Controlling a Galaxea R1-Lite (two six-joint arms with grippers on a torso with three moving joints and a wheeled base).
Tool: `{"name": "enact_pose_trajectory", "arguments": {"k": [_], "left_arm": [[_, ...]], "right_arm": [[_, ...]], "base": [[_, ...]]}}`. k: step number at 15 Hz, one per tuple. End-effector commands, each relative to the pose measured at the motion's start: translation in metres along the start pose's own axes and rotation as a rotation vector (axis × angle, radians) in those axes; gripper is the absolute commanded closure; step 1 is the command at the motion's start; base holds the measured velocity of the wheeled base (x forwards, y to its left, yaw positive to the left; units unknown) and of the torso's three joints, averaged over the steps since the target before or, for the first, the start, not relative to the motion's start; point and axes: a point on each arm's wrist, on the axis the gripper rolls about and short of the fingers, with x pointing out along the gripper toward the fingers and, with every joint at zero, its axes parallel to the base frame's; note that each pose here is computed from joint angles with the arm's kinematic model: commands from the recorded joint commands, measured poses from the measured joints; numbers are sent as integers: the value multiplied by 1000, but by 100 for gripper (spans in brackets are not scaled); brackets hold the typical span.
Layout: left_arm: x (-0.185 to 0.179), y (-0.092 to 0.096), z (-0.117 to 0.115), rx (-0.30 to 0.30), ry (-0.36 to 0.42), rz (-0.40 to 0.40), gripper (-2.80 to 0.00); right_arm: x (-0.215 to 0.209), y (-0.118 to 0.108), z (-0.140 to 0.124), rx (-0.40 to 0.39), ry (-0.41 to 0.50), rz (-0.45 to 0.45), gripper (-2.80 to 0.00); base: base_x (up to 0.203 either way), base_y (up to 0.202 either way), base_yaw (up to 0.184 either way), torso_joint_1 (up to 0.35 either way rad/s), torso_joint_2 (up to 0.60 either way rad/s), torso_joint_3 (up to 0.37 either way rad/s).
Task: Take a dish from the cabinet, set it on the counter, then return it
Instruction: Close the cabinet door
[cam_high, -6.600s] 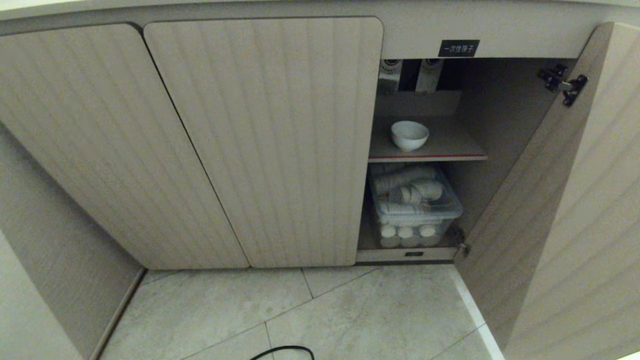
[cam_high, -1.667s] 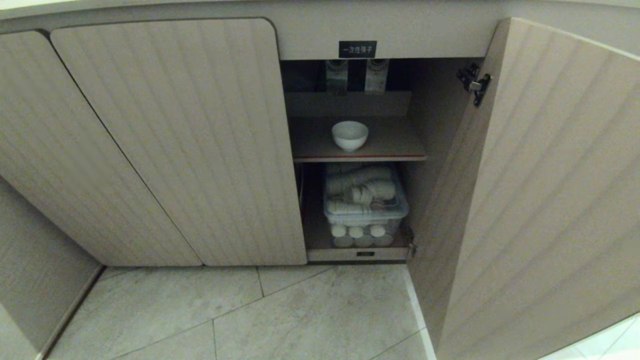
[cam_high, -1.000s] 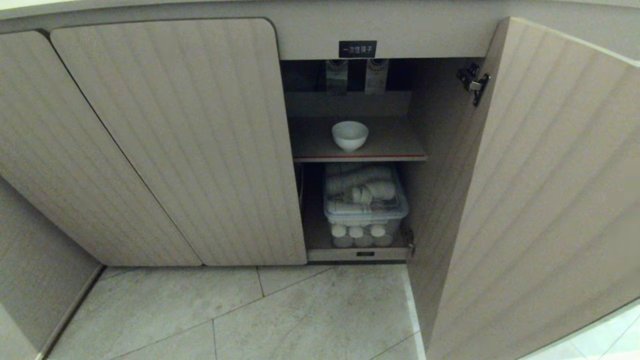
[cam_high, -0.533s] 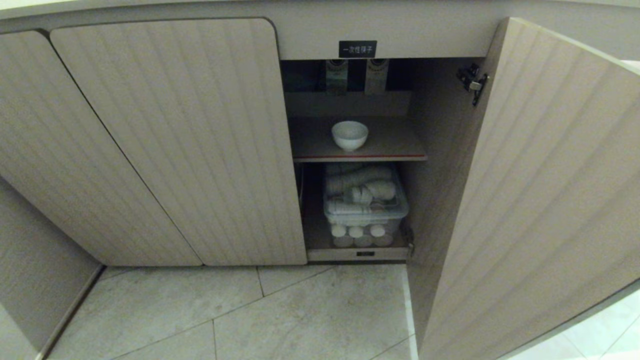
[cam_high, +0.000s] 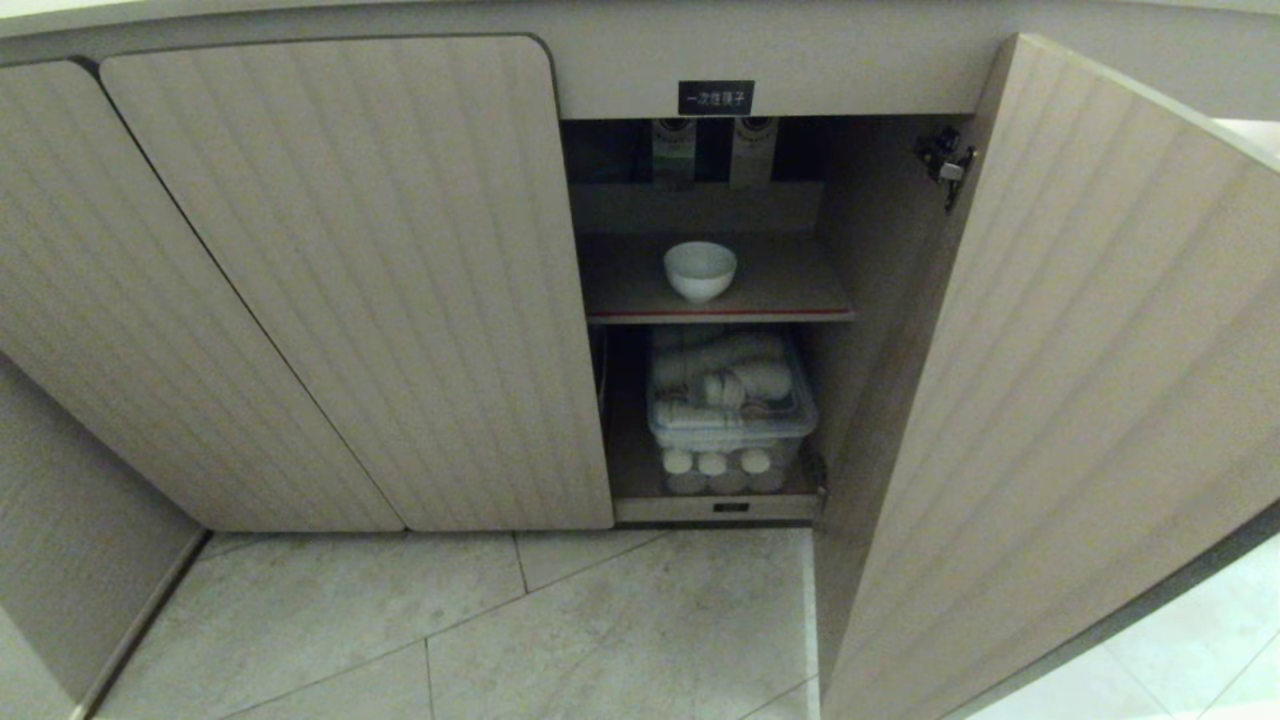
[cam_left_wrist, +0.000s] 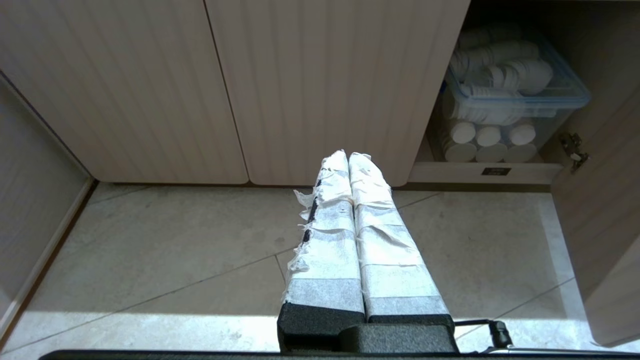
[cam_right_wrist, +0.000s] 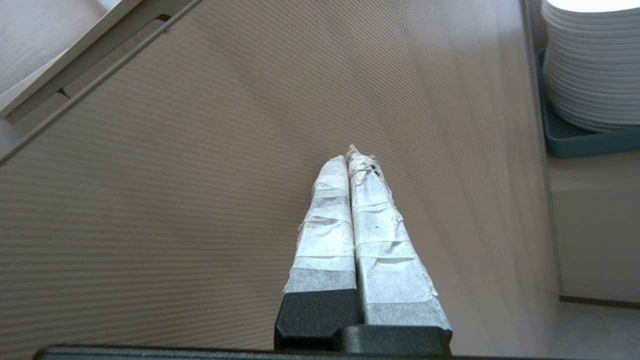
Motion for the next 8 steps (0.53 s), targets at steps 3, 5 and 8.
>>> {"name": "enact_pose_trajectory", "arguments": {"k": [3,5,8], "left_arm": [[0,0,0,-1,0,2,0],[0,0,0,-1,-1,1,0],[0,0,0,-1,-1,0,0]], "right_arm": [[26,-7,-11,5,40,-5,0],[36,-9,-15,5,45,3,0],[51,-12,-21,6,58,33,0]], "base": [[0,0,0,0,0,0],[0,0,0,0,0,0],[0,0,0,0,0,0]]}}
